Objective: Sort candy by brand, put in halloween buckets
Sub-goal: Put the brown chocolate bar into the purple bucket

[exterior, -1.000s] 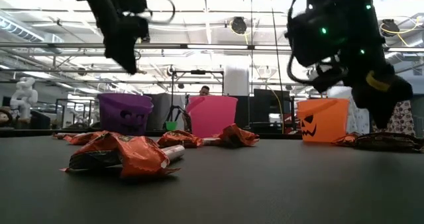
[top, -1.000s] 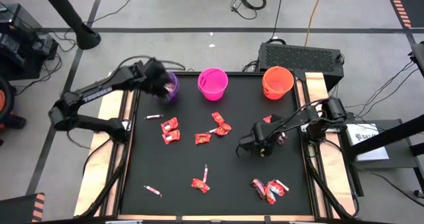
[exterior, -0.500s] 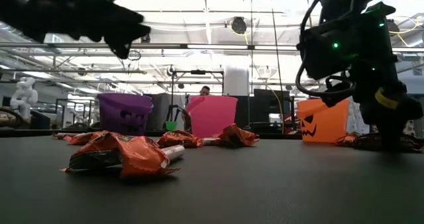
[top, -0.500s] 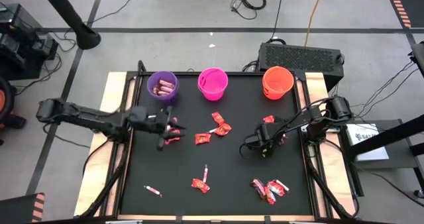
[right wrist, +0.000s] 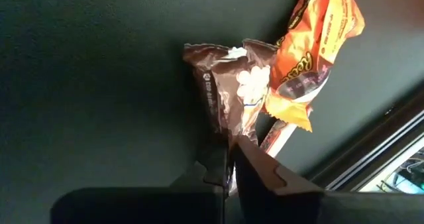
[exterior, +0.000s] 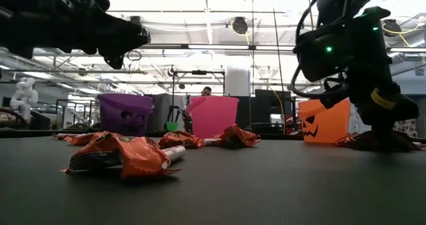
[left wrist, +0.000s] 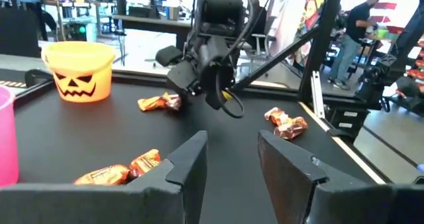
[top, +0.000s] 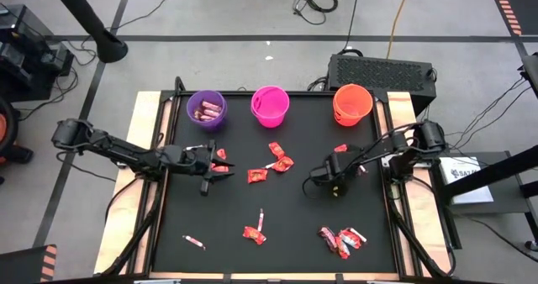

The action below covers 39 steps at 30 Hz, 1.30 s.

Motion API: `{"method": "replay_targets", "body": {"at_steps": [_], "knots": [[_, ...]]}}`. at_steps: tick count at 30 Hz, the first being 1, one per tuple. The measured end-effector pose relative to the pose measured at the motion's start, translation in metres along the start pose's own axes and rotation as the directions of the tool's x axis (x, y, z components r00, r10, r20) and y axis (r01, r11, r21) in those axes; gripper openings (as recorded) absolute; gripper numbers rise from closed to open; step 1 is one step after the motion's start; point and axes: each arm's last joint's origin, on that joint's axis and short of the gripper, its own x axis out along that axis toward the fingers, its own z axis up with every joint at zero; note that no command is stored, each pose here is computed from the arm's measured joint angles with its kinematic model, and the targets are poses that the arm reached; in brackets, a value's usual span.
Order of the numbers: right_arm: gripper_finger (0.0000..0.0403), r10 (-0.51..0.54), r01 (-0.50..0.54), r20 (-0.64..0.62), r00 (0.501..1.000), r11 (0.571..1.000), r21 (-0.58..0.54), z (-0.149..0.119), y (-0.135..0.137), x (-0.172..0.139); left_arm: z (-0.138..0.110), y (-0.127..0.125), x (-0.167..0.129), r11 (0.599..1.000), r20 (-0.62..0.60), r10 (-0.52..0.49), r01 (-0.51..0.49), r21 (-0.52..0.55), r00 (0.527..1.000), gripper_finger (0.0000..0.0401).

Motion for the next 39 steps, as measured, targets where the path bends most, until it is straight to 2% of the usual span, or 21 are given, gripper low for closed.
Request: {"method": "replay_targets", "body": {"at_steps": [5, 8, 10, 12, 13, 15, 17, 19, 20, 21, 23, 26, 29, 31, 32, 35, 39], "knots": [[0.0003, 0.059, -0.057, 0.056, 0.997, 0.997, -0.043, 0.014, 0.0, -0.022, -0.002, 0.0, 0.0, 1.0, -0.017, 0.001, -0.001, 0.001, 1.0, 0.0141], [0.0002, 0.136, -0.124, 0.158, 0.978, 0.989, -0.079, 0.031, 0.001, -0.049, -0.004, 0.001, 0.0, 1.0, -0.042, 0.01, -0.01, 0.002, 0.999, 0.0141], [0.0001, 0.189, -0.166, 0.272, 0.943, 0.98, -0.107, 0.046, 0.0, -0.068, -0.005, 0.002, 0.0, 1.0, -0.053, 0.03, -0.03, 0.003, 0.998, 0.0141], [0.0001, 0.226, -0.183, 0.432, 0.873, 0.973, -0.138, 0.064, -0.001, -0.089, -0.006, 0.003, 0.0, 0.999, -0.06, 0.051, -0.051, 0.005, 0.997, 0.0141], [0.0001, 0.234, -0.183, 0.518, 0.822, 0.972, -0.149, 0.074, -0.003, -0.098, -0.006, 0.003, 0.0, 0.998, -0.064, 0.055, -0.055, 0.003, 0.996, 0.0141], [0.0001, 0.229, -0.194, 0.7, 0.676, 0.972, -0.132, 0.097, -0.01, -0.117, -0.009, 0.004, -0.001, 0.998, -0.096, 0.063, -0.065, -0.02, 0.993, 0.0141], [0.0001, 0.231, -0.287, 0.846, 0.48, 0.953, -0.098, 0.124, -0.024, -0.135, -0.013, 0.005, -0.002, 0.995, -0.136, 0.076, -0.085, -0.057, 0.988, 0.0141], [0.0001, 0.247, -0.383, 0.931, 0.267, 0.914, -0.133, 0.148, -0.038, -0.147, -0.015, 0.008, -0.004, 0.989, -0.174, 0.095, -0.113, -0.092, 0.98, 0.0141], [0.0001, 0.25, -0.409, 0.951, 0.18, 0.899, -0.159, 0.159, -0.044, -0.15, -0.016, 0.009, -0.006, 0.985, -0.197, 0.104, -0.129, -0.115, 0.975, 0.0141], [0.0, 0.247, -0.428, 0.962, 0.114, 0.886, -0.177, 0.17, -0.049, -0.151, -0.018, 0.01, -0.007, 0.979, -0.224, 0.114, -0.148, -0.143, 0.968, 0.0141], [0.0, 0.2, -0.471, 0.98, 0.015, 0.866, -0.17, 0.193, -0.056, -0.15, -0.023, 0.013, -0.012, 0.962, -0.295, 0.134, -0.196, -0.191, 0.946, 0.0141], [0.0, 0.164, -0.567, 0.982, -0.09, 0.803, -0.186, 0.232, -0.057, -0.142, -0.028, 0.015, -0.017, 0.949, -0.389, 0.156, -0.247, -0.197, 0.908, 0.0141], [0.0, 0.197, -0.612, 0.976, -0.095, 0.762, -0.214, 0.274, -0.049, -0.131, -0.03, 0.016, -0.019, 0.945, -0.445, 0.165, -0.269, -0.183, 0.88, 0.0141], [0.0, 0.206, -0.628, 0.975, -0.083, 0.749, -0.212, 0.3, -0.042, -0.126, -0.03, 0.016, -0.02, 0.945, -0.452, 0.165, -0.272, -0.181, 0.876, 0.0141], [0.0, 0.202, -0.631, 0.975, -0.093, 0.746, -0.214, 0.31, -0.039, -0.128, -0.03, 0.016, -0.02, 0.945, -0.448, 0.165, -0.271, -0.182, 0.878, 0.0141], [0.0, 0.182, -0.639, 0.977, -0.109, 0.74, -0.209, 0.337, -0.041, -0.135, -0.03, 0.016, -0.02, 0.945, -0.448, 0.164, -0.27, -0.182, 0.879, 0.0141], [0.0, 0.17, -0.656, 0.983, -0.074, 0.734, -0.176, 0.363, -0.047, -0.136, -0.03, 0.015, -0.02, 0.947, -0.454, 0.152, -0.26, -0.187, 0.878, 0.0141]]}}
